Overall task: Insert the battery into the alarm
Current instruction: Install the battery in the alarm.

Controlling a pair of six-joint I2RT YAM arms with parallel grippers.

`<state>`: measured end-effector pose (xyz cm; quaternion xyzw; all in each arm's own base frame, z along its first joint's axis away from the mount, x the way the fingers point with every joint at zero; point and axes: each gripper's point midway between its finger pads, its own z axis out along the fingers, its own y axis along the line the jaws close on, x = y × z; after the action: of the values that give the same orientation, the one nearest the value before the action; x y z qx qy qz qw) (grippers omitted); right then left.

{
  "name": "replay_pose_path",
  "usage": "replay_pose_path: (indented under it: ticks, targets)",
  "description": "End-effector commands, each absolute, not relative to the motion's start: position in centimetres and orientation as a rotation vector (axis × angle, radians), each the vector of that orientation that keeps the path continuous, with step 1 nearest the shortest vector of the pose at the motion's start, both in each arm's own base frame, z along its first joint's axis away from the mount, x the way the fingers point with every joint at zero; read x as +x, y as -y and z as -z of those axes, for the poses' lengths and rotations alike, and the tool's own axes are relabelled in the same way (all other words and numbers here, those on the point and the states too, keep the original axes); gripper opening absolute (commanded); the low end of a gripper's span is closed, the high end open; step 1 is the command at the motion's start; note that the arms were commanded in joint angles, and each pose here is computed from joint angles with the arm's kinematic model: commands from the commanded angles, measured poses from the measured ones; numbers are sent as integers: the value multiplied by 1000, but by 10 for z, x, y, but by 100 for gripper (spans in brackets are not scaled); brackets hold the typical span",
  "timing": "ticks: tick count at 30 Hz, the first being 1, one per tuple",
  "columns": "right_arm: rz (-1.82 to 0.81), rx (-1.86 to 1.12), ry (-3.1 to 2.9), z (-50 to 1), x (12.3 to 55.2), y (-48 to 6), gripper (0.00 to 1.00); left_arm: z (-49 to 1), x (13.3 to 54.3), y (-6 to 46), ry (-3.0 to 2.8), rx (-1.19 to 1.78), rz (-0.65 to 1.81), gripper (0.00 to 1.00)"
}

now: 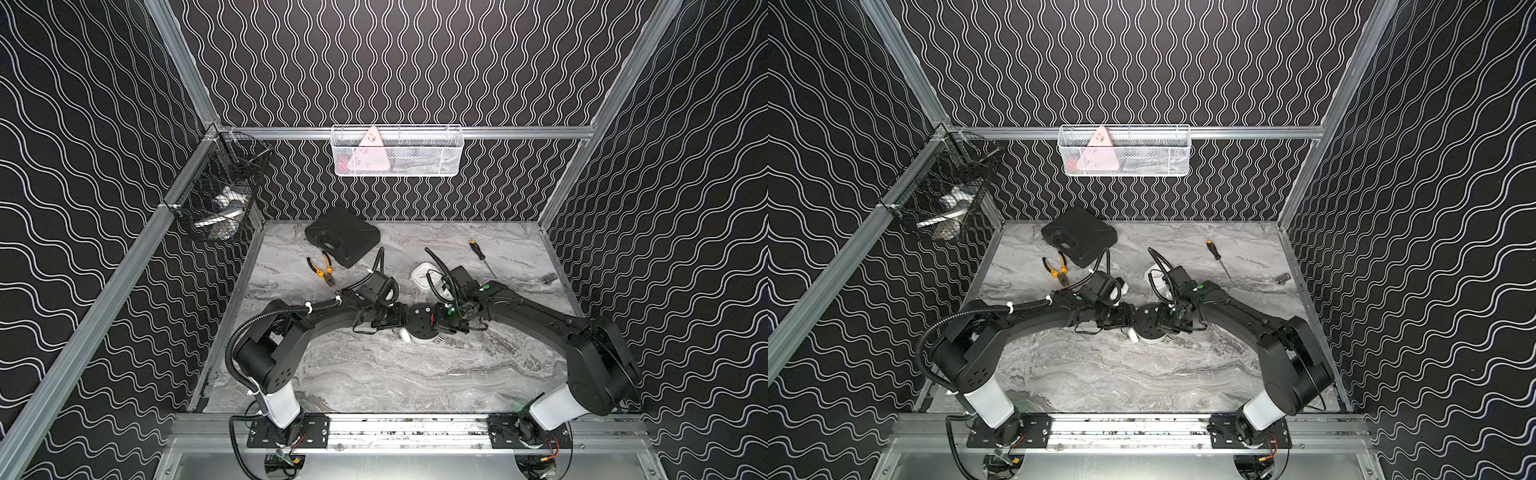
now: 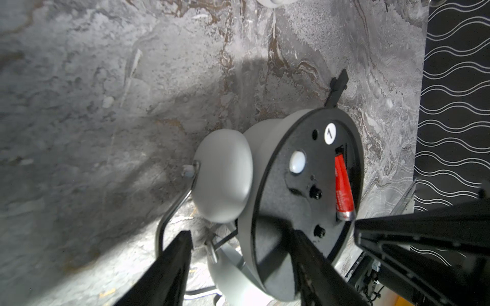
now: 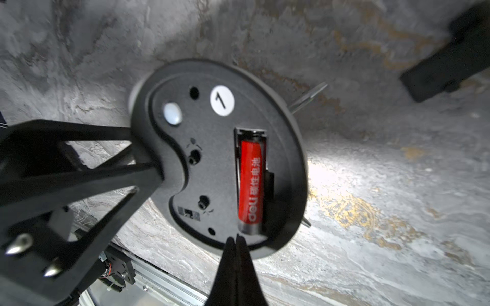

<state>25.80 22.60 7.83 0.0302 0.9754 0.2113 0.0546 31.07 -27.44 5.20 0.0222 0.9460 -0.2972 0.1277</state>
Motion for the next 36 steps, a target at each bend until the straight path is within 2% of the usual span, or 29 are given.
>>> replay_pose_path:
  ticks: [1, 21, 27, 36]
  targets:
    - [-605, 115, -2970, -79, 258, -221, 4, -21, 295, 242, -2889, 35, 616, 62]
    - [-561, 116, -2956, -73, 271, -219, 3, 0, 286, 218, -2986, 156, 369, 57]
    - [-656, 111, -2904, -98, 269, -225, 4, -5, 290, 216, -2972, 126, 350, 56]
    - [-573, 127, -2954, -79, 269, -218, 4, -5, 291, 217, -2969, 119, 356, 55]
